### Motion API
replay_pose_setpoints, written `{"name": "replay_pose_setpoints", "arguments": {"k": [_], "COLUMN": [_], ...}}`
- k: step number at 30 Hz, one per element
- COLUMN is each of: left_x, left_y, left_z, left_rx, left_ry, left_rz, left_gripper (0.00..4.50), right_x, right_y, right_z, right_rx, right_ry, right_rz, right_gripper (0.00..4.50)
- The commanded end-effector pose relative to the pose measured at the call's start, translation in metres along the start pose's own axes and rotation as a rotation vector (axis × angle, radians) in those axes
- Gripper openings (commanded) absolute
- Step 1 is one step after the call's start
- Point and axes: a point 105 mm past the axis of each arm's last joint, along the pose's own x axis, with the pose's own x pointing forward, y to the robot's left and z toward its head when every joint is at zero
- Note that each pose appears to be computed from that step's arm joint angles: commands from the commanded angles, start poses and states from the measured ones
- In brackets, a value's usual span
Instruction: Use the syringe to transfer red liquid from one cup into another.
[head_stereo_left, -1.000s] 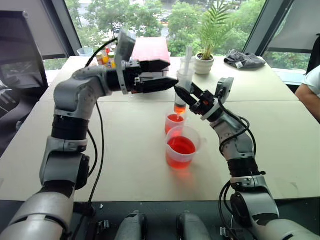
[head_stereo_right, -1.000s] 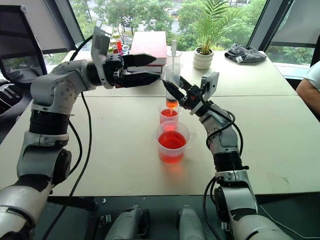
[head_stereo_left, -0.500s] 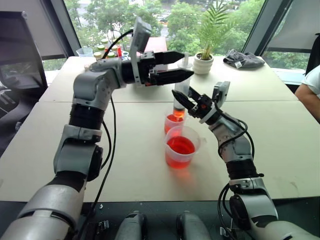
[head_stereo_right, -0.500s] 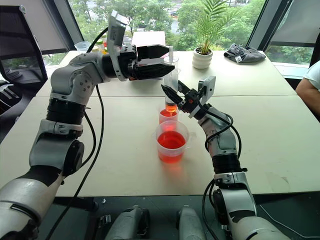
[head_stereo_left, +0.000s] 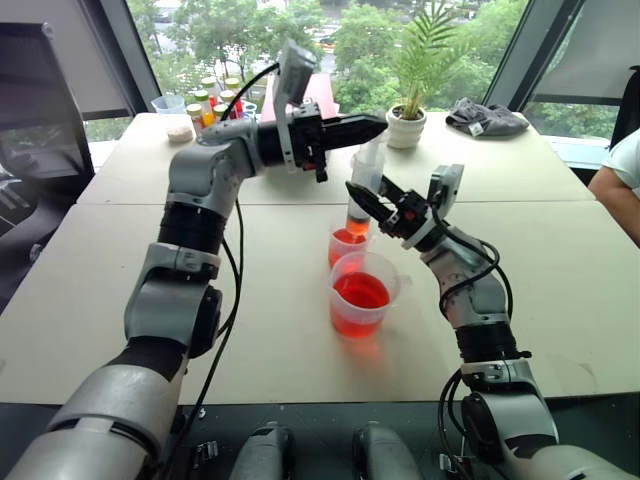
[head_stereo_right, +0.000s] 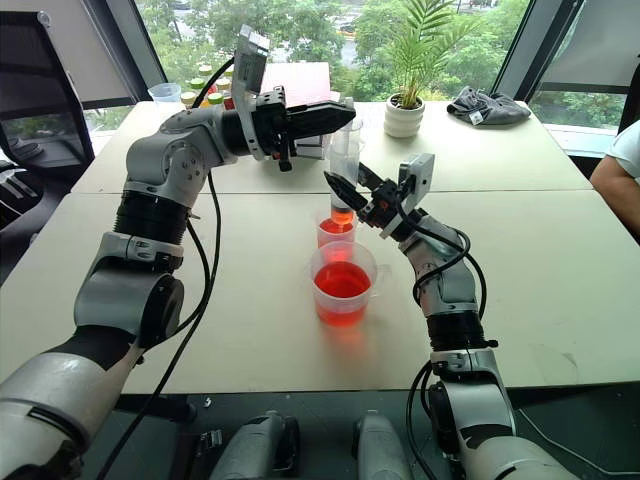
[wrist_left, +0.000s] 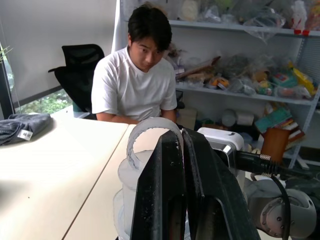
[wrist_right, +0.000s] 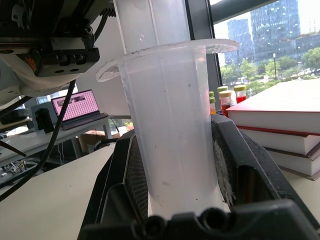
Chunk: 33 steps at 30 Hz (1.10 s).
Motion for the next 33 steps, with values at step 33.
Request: {"name": "replay_pose_setpoints", "arguments": {"k": [33], "left_x": [-0.017], "left_y": [-0.005], "left_z": [-0.039], "left_rx": [0.000], "left_ry": [0.114], "left_rz": [0.045], "left_gripper": [0.11], "right_x": [0.024], "right_y": [0.010], "right_z": [0.083], "right_rx": [-0.113], "right_ry": [-0.160], "right_rz": [0.073], "right_gripper": [1.44]}}
